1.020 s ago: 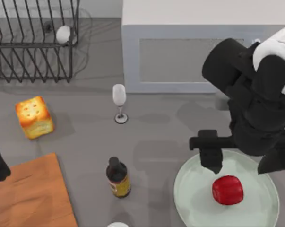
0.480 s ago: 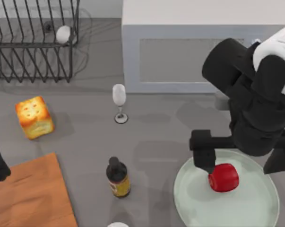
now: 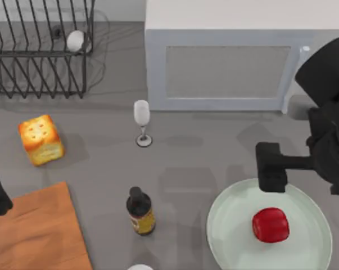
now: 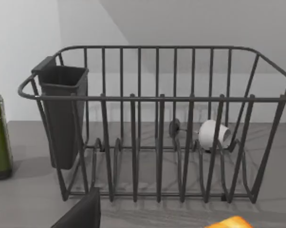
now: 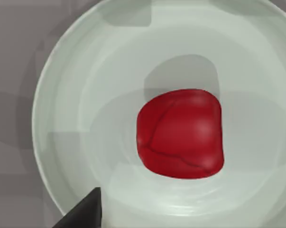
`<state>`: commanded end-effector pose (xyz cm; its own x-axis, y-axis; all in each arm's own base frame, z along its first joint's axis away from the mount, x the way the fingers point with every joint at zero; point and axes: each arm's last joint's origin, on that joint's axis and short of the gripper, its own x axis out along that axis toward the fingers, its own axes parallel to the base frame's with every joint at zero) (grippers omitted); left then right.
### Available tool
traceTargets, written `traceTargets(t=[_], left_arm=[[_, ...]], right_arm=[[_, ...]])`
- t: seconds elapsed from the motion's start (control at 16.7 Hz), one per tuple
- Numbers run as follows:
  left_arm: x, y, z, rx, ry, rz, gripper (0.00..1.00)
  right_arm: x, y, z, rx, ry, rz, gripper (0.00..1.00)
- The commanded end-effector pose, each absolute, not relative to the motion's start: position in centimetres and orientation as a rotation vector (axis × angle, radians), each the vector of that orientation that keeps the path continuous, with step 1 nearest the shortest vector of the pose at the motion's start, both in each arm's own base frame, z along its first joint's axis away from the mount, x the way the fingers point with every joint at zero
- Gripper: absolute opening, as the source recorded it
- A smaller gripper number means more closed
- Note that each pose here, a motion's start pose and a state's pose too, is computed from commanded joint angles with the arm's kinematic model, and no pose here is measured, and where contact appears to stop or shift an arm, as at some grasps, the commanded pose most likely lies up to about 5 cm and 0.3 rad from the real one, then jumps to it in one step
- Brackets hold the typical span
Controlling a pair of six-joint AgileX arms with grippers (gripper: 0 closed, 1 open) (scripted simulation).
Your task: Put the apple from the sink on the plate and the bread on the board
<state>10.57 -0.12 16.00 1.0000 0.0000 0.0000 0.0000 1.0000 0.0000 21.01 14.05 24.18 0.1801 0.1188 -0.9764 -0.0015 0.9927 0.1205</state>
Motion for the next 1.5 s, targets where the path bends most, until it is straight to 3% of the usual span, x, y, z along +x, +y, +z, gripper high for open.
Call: traceTargets(t=[0.48, 0.96, 1.2, 1.5], left_arm=[[10.6, -0.1, 16.0, 0.0, 0.0, 0.0, 1.0], [10.6, -0.1, 16.0, 0.0, 0.0, 0.0, 1.0], [10.6, -0.1, 16.0, 0.0, 0.0, 0.0, 1.0], [10.6, -0.1, 16.0, 0.0, 0.0, 0.0, 1.0]], right_arm=[[15.7, 5.6, 23.5, 0.191, 0.829, 0.183, 1.0], [11.0, 0.8, 18.1, 0.077, 0.176, 0.075, 1.0], [10.6, 0.0, 16.2, 0.009, 0.018, 0.009, 1.0], [10.6, -0.1, 16.0, 0.0, 0.0, 0.0, 1.0]])
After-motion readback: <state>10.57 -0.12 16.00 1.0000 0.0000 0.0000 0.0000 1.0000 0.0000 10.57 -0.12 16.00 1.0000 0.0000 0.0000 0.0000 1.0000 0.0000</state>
